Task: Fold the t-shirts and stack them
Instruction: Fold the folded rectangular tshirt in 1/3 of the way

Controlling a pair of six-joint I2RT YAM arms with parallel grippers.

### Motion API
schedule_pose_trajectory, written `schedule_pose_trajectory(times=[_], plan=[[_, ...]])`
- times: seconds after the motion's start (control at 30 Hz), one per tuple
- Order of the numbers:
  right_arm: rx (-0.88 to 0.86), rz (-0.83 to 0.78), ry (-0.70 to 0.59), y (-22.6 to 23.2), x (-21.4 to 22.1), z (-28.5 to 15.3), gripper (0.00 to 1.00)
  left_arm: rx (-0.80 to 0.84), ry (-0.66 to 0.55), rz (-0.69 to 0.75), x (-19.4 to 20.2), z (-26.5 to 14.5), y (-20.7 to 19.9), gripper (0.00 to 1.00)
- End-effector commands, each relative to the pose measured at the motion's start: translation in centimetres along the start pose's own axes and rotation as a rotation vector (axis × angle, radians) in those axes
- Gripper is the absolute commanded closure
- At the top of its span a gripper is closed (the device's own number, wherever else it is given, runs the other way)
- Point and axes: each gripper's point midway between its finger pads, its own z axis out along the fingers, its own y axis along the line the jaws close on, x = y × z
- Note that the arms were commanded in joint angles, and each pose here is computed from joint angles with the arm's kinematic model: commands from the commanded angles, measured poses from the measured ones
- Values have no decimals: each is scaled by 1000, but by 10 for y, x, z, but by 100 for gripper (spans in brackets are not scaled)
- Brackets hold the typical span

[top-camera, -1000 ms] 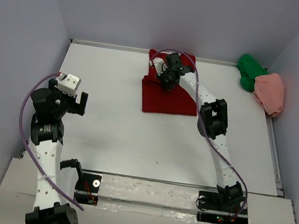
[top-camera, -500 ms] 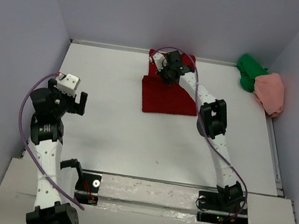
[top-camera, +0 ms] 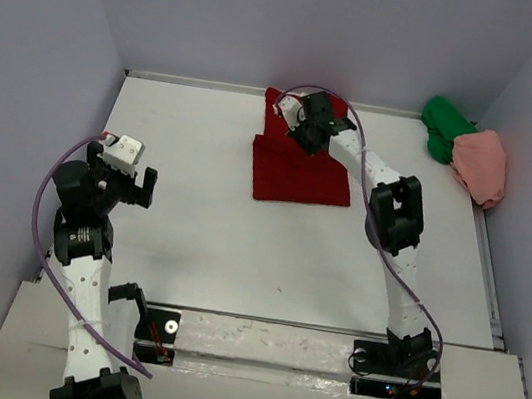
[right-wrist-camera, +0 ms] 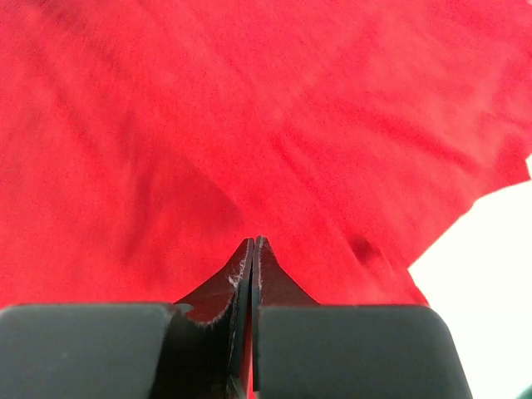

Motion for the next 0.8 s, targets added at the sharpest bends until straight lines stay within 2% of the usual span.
schedule_pose_trajectory(times=[0.0, 0.07, 0.1, 0.2, 0.23, 0.3, 0.4, 0.5, 0.53, 0.63, 0.67, 0.77], plan=[[106, -13, -124, -31, -46, -93, 100, 43, -91, 70, -19, -7, -9, 1], [91, 6, -80, -23, -29, -117, 98, 91, -103, 87, -25, -9, -17, 1], [79, 18, -64, -19, -22, -123, 84, 115, -92, 80, -24, -7, -19, 1], [57, 70, -1, -6, 5, -151, 69, 242, -84, 57, -31, -8, -37, 1], [86, 104, -5, -10, 7, -171, 60, 288, -47, 19, -24, -4, -43, 1], [94, 118, 51, -1, 33, -177, 52, 370, -25, -20, -30, 4, -49, 1], [105, 179, 64, 9, 53, -201, 45, 440, 51, -133, -29, 22, -55, 3], [83, 259, 77, 17, 75, -215, 40, 550, 152, -197, -19, 42, -84, 7], [75, 298, 96, 19, 84, -217, 40, 599, 160, -178, -20, 47, -102, 7], [23, 351, 130, 34, 106, -219, 40, 624, 232, -207, -4, 64, -121, 10], [26, 383, 145, 34, 115, -219, 40, 620, 266, -202, 4, 74, -127, 15], [13, 450, 204, 39, 143, -214, 40, 633, 308, -270, 14, 85, -132, 20]])
